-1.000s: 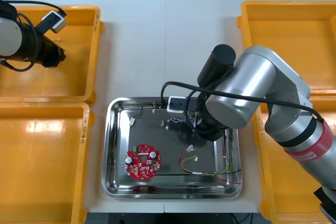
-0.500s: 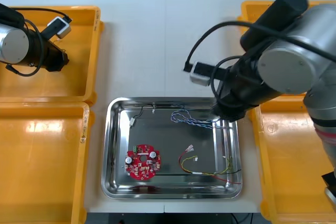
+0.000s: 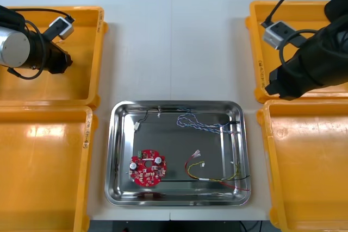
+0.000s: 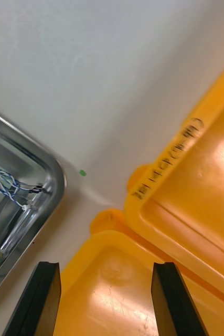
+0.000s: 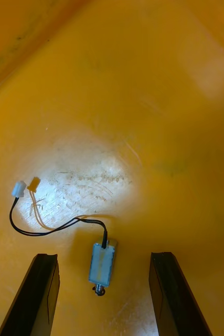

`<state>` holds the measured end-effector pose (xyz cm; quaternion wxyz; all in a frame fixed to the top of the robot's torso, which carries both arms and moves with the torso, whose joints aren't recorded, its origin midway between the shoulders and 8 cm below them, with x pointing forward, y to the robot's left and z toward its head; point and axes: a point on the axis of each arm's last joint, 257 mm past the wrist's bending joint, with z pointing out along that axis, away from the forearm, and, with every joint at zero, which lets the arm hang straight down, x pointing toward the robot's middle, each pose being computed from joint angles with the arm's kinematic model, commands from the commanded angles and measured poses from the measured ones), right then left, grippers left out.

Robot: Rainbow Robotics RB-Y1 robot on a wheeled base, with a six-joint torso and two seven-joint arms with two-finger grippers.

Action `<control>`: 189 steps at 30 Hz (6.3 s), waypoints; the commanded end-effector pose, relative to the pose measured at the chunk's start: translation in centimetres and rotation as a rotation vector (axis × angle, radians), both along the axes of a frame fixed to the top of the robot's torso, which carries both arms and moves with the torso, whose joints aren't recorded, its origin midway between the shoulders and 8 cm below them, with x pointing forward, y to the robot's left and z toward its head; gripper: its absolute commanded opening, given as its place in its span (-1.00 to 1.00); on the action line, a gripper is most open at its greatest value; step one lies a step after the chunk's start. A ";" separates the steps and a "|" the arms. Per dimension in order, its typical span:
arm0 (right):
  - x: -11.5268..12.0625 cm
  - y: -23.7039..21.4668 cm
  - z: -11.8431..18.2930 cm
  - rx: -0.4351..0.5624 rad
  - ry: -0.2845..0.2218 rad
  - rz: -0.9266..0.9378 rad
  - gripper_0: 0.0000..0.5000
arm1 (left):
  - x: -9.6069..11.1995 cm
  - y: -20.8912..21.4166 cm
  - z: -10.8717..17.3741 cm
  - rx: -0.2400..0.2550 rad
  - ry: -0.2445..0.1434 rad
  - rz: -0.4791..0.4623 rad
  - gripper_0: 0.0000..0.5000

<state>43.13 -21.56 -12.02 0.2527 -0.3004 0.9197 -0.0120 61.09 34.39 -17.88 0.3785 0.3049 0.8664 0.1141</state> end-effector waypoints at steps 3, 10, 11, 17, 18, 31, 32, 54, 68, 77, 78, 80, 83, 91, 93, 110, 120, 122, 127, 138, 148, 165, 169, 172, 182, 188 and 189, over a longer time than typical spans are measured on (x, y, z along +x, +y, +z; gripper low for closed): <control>1.5 -4.1 3.2 0.073 -0.032 -0.209 1.00 | -0.4 -1.1 -1.2 -0.043 0.004 -0.005 1.00; 2.2 -6.8 3.4 0.111 -0.031 -0.379 1.00 | -0.3 -0.8 -1.9 -0.060 -0.006 0.003 1.00; 2.1 -7.3 3.4 0.122 -0.026 -0.403 1.00 | -0.3 -0.7 -2.0 -0.063 -0.008 0.004 1.00; 1.6 -10.4 3.6 0.164 -0.033 -0.487 1.00 | -0.5 -0.7 -2.4 -0.067 -0.006 0.003 1.00; 1.5 -10.9 3.7 0.163 -0.035 -0.495 1.00 | -0.5 -0.7 -2.4 -0.070 -0.009 0.002 1.00; 0.2 -15.0 2.9 0.143 -0.026 -0.616 1.00 | -0.7 -0.9 -2.9 -0.093 -0.014 0.002 -0.99; 0.2 -15.1 2.8 0.144 -0.024 -0.622 1.00 | -0.7 -0.9 -2.9 -0.093 -0.014 -0.001 -1.00; -0.2 -17.7 1.8 0.199 0.025 -0.792 1.00 | -1.4 -0.3 -1.2 -0.127 0.018 0.023 -1.00; 0.5 -18.1 1.1 0.218 0.024 -0.788 1.00 | -2.9 -0.2 2.2 -0.120 0.043 0.034 -1.00; 0.4 -18.1 0.1 0.216 0.029 -0.763 1.00 | -4.8 -1.8 5.4 -0.145 0.056 0.068 -1.00; 0.4 -18.2 0.1 0.213 0.028 -0.761 1.00 | -5.0 -2.0 5.6 -0.148 0.055 0.070 -1.00; 0.3 -18.2 -0.1 0.209 0.031 -0.749 1.00 | -5.5 -2.8 6.5 -0.163 0.052 0.084 -1.00; 0.1 -18.2 -0.4 0.201 0.037 -0.731 1.00 | -6.4 -4.0 7.5 -0.182 0.051 0.097 -1.00; -0.6 -17.8 -1.2 0.178 0.047 -0.682 1.00 | -9.6 -7.5 9.7 -0.226 0.054 0.134 -1.00; -0.8 -17.9 -1.5 0.164 0.044 -0.678 1.00 | -10.8 -8.6 10.3 -0.243 0.053 0.140 -1.00; -1.1 -17.6 -1.6 0.156 0.035 -0.665 1.00 | -16.4 -17.7 9.8 -0.336 0.005 0.183 -1.00; -1.0 -17.9 -1.3 0.141 0.017 -0.663 1.00 | -17.8 -22.5 5.7 -0.370 0.019 0.247 -1.00; -1.0 -17.8 -1.2 0.139 0.015 -0.658 1.00 | -18.1 -23.2 5.1 -0.381 0.016 0.257 -1.00; -0.9 -17.6 -1.2 0.139 0.011 -0.643 1.00 | -18.8 -25.0 3.6 -0.424 0.034 0.284 -1.00; -0.6 -17.4 -1.0 0.127 -0.003 -0.600 1.00 | -18.3 -27.4 -0.4 -0.495 0.079 0.353 -1.00; -0.7 -17.4 -1.1 0.127 0.006 -0.601 1.00 | -17.8 -28.8 -4.0 -0.525 0.120 0.383 -1.00; -0.7 -17.4 -1.1 0.127 0.006 -0.601 1.00 | -19.5 -28.8 -6.9 -0.507 0.155 0.382 -1.00; -0.7 -17.4 -1.1 0.127 0.006 -0.601 1.00 | -19.7 -28.5 -7.4 -0.497 0.162 0.387 -1.00; -0.7 -17.4 -1.1 0.127 0.006 -0.601 1.00 | -19.8 -28.1 -7.7 -0.489 0.162 0.388 -0.99; -0.7 -17.4 -1.1 0.127 0.006 -0.601 1.00 | -19.8 -27.5 -8.1 -0.478 0.162 0.391 -0.86; -0.7 -17.4 -1.1 0.127 0.006 -0.601 1.00 | -19.8 -27.1 -8.4 -0.474 0.160 0.388 0.58; -0.7 -17.4 -1.1 0.127 0.006 -0.601 1.00 | -19.7 -26.9 -8.4 -0.471 0.158 0.389 0.75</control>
